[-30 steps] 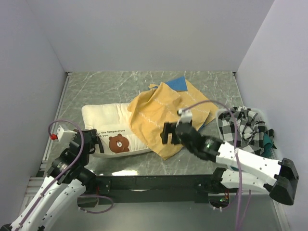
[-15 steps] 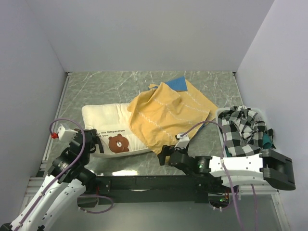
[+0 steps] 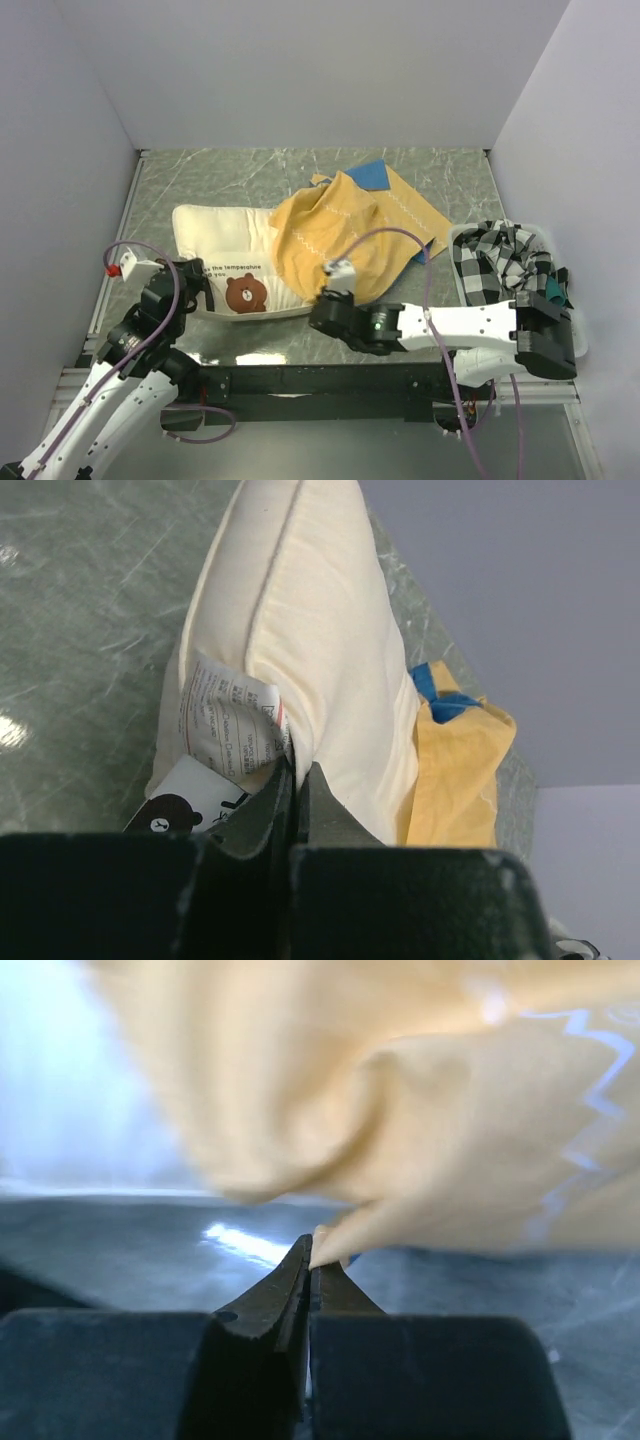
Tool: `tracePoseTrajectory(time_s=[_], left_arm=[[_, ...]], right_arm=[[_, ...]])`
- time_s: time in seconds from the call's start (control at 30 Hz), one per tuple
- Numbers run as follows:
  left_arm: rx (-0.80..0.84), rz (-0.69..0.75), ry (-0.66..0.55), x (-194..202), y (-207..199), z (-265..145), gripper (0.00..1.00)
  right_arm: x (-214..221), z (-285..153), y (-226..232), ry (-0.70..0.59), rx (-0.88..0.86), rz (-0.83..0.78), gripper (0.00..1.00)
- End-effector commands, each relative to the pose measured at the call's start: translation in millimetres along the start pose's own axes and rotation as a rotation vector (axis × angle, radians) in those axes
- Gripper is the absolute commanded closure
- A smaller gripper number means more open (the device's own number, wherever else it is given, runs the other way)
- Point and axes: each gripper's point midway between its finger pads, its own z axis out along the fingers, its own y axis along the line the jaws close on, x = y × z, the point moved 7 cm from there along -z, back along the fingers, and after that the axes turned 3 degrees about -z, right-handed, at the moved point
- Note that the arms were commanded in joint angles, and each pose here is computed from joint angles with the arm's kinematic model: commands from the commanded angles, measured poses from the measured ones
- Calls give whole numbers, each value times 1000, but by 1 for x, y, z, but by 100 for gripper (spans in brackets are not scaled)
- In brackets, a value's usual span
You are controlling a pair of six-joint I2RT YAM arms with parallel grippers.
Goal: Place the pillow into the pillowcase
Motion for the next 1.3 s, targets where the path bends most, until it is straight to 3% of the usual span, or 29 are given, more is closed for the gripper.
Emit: tracePoseTrajectory(time_s=[0.0,0.13,0.27,0.43,0.47,0.53,0.57,0.63,0.67,0.77,0.87,1.0,1.27], left_arm=[[242,-93,-39,-26,-55,-14,99],[329,-44,-11,-29,-76,-19,99],[298,20,33,-25,-87,-14,99],[206,66,128,-18,-85,-14,98],[196,68,150,-15,-85,-14,94],[199,48,177,-14,-86,-18,74],[214,47,204,-12,-87,-20,62],[227,36,221,-13,-90,-25,49],[227,41,231,-13,-90,-25,41],[225,72,227,-17,-93,-28,26],[247,120,183,-31,-105,-32,17],[195,272,135,-40,-115,-21,11],[99,621,239,4,-119,39,9]], right_arm=[[-92,-58,79,-98,-268,-128,100],[-154,-95,100,-182,-319,-258,100],[-227,-128,112,-301,-333,-263,100],[-281,-117,106,-327,-370,-261,100],[-297,-114,109,-343,-384,-244,100],[-328,-104,101,-371,-404,-212,100],[-329,-78,105,-339,-390,-218,100],[-342,-55,104,-327,-393,-203,100],[-339,-20,100,-273,-377,-202,100],[-323,44,99,-183,-372,-181,100],[-297,100,95,-99,-358,-148,100],[-280,136,95,-45,-388,-95,100],[-298,131,95,-77,-386,-89,100]])
